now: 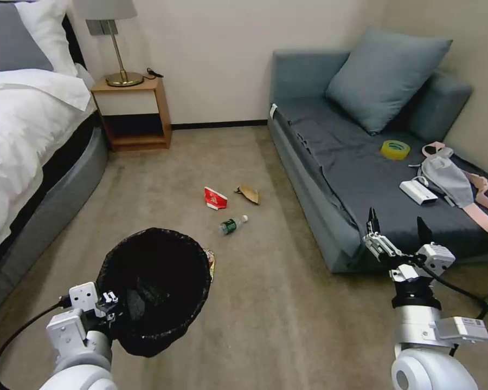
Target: Pick up the trash bin, then pick up the garbage on the floor and place it into the trash bin.
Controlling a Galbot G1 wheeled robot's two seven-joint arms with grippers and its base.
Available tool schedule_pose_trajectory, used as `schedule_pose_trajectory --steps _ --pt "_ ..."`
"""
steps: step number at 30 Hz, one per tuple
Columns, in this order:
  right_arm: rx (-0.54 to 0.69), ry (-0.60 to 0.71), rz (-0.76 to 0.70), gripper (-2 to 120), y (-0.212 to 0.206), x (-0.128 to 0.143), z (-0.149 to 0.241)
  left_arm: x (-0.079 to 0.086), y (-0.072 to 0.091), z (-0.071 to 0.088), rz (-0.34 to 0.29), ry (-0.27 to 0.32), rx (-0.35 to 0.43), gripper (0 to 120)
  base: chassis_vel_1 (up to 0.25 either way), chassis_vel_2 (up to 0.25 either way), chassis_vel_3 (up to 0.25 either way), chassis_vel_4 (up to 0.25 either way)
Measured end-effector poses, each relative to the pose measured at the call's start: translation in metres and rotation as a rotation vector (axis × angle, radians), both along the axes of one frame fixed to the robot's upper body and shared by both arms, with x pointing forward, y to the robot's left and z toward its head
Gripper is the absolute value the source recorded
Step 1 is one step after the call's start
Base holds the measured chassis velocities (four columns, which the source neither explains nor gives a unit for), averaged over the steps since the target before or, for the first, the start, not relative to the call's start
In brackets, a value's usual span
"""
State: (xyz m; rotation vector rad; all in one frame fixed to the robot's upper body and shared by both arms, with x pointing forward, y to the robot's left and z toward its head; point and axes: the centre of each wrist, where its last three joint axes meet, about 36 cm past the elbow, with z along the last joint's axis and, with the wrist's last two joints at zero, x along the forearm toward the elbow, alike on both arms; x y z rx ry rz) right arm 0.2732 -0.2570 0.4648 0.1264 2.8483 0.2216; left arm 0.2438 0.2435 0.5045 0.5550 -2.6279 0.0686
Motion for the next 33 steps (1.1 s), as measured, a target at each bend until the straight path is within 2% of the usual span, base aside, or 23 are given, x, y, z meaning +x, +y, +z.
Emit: schedule_pose_trajectory --steps 15,33 --pt "-0.008 0.007 0.003 100 0.001 -0.001 -0.001 0.004 0.009 0.001 0.027 -0.016 0.016 2 -0.111 0.098 0.095 -0.100" --pt "-0.010 0.010 0.010 100 0.002 0.000 -0.003 0.008 0.012 -0.001 0.038 -0.024 0.020 2 -0.096 0.105 0.097 -0.100"
